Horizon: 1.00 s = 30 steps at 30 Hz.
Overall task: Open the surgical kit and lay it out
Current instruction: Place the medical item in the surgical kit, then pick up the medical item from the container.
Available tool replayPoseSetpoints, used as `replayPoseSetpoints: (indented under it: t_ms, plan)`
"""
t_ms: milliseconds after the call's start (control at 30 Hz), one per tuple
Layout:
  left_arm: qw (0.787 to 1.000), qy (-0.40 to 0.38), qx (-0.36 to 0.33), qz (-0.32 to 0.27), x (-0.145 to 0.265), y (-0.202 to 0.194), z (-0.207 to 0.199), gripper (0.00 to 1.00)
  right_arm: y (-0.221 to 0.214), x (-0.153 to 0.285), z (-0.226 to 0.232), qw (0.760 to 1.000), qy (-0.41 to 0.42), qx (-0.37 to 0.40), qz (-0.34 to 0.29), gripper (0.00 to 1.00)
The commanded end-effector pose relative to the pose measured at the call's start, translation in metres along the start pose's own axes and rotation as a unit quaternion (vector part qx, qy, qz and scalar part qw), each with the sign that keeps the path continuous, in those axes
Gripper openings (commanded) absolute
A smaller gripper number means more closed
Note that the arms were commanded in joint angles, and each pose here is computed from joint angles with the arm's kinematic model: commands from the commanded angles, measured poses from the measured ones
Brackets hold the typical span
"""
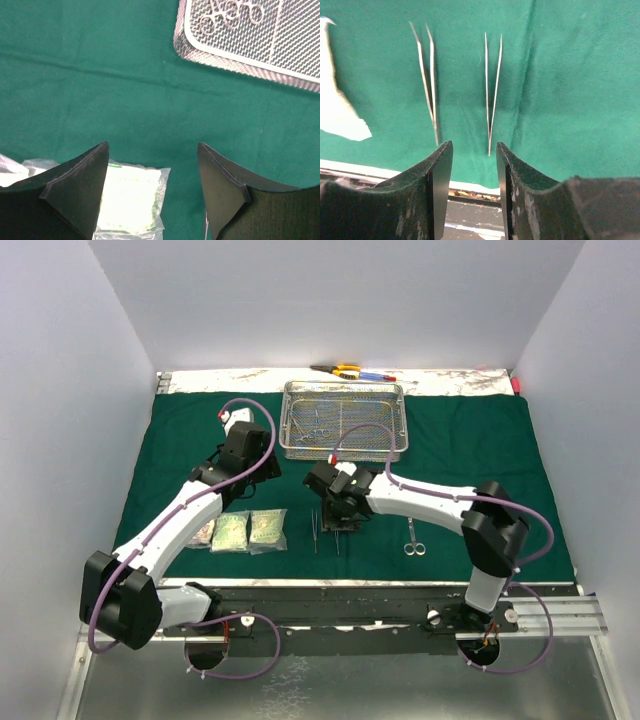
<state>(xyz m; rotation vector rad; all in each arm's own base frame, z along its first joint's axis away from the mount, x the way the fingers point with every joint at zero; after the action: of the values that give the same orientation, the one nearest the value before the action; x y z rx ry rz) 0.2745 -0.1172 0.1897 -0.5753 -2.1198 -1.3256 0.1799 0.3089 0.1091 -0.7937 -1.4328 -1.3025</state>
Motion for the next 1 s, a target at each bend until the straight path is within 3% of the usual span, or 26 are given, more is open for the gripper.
replayPoseSetpoints:
  t_ms: [0, 133, 300, 467, 533, 767, 967]
  plan:
    - [0.999, -0.027, -0.01, -0.03, 0.005, 0.028, -0.021, 0.75, 0.027, 0.049, -0.014, 0.996, -0.027, -0.025, -0.079, 0.45]
    - [0.993, -0.108, -0.055, 0.01, 0.002, 0.037, -0.054, 0.76, 0.04, 0.068, -0.039, 0.99, -0.038, -0.065, -0.123, 0.45]
    - [0.992, -0.105, -0.069, 0.017, -0.024, 0.049, -0.079, 0.71, 0.042, 0.077, -0.066, 0.984, -0.045, -0.102, -0.141, 0.45]
    - [0.995, -0.047, -0.091, -0.003, -0.066, 0.05, -0.101, 0.45, 0.039, 0.079, -0.087, 0.98, -0.06, -0.117, -0.149, 0.44]
    - [0.993, -0.017, -0.112, -0.017, -0.083, 0.046, -0.111, 0.4, 0.041, 0.079, -0.095, 0.978, -0.073, -0.116, -0.156, 0.44]
    - [0.97, 0.134, -0.184, -0.087, -0.142, 0.041, -0.136, 0.36, 0.056, 0.082, -0.122, 0.972, -0.108, -0.119, -0.174, 0.43]
    - [0.935, 0.245, -0.211, -0.143, -0.174, 0.039, -0.126, 0.36, 0.061, 0.084, -0.138, 0.969, -0.116, -0.122, -0.179, 0.43]
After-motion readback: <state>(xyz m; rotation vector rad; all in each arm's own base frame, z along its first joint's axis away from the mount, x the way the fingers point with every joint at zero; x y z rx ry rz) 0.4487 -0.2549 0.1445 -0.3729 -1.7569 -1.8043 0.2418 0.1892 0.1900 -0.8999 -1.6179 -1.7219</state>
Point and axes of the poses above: each gripper's point midway between its finger pads, its own x axis back along the fingers, its own z axis along the line the jaws close on, y = z × x, the point moved 6 cm from there along x, back along the fingers, and after that the axes turned 10 degrees about x, right-handed, at the moved point
